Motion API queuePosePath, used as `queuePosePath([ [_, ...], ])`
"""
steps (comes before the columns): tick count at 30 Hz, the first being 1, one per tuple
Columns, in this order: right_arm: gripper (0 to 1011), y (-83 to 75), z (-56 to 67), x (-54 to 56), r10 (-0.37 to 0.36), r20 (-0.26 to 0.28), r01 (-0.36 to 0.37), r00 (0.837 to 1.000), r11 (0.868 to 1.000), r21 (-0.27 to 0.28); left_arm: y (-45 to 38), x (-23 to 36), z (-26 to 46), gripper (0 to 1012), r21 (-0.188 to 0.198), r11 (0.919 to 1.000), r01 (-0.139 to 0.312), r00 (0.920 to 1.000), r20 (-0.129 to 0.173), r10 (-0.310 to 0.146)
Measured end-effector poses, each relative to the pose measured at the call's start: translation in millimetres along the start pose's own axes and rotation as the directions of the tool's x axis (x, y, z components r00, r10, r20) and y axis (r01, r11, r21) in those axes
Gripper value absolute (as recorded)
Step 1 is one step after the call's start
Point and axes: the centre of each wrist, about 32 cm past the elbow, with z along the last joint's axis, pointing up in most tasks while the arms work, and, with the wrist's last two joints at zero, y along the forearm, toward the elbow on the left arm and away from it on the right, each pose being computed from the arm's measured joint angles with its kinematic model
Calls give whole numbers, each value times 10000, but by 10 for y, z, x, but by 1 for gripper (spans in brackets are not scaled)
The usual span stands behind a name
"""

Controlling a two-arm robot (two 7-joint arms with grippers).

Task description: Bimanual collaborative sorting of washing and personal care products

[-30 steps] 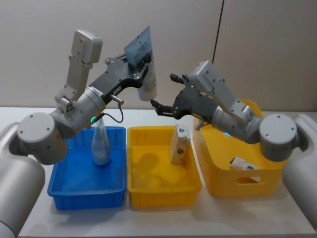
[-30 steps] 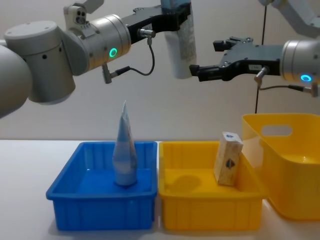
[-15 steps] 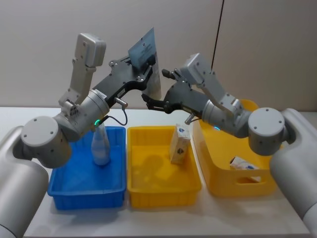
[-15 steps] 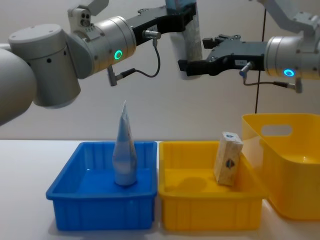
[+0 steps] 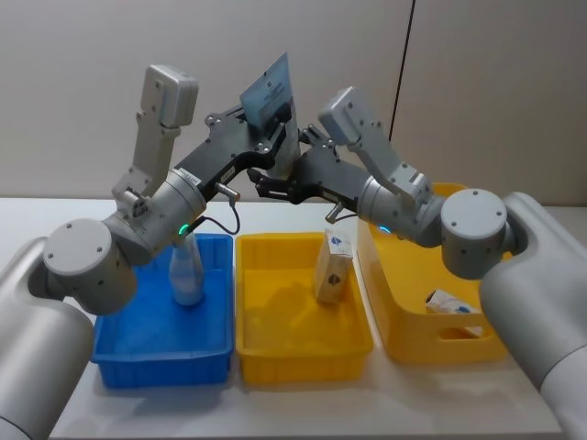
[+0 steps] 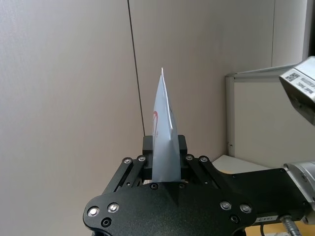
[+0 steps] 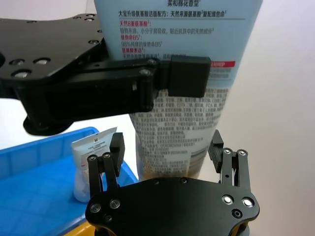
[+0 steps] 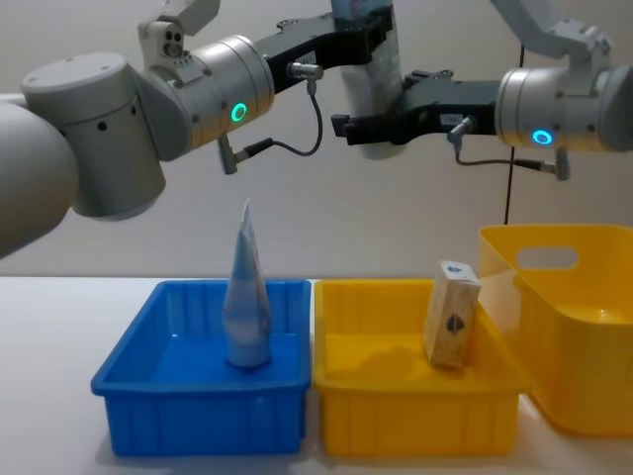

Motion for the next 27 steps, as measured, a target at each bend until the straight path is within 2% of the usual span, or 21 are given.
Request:
queuePosePath([
  [5, 944, 31, 12, -4, 37, -90, -37, 10000, 10000, -29, 1, -4, -7, 234, -10, 10000, 1, 10000, -27, -1],
  [19, 546, 78, 27, -12, 92, -239, -94, 9997, 9999, -68, 4, -9, -18, 234, -17, 10000, -6, 10000, -63, 5],
  [27, 440, 86, 32, -10, 97, -258, -98, 9996, 9999, -66, 3, -10, -20, 234, -21, 10000, -6, 10000, -74, 6],
])
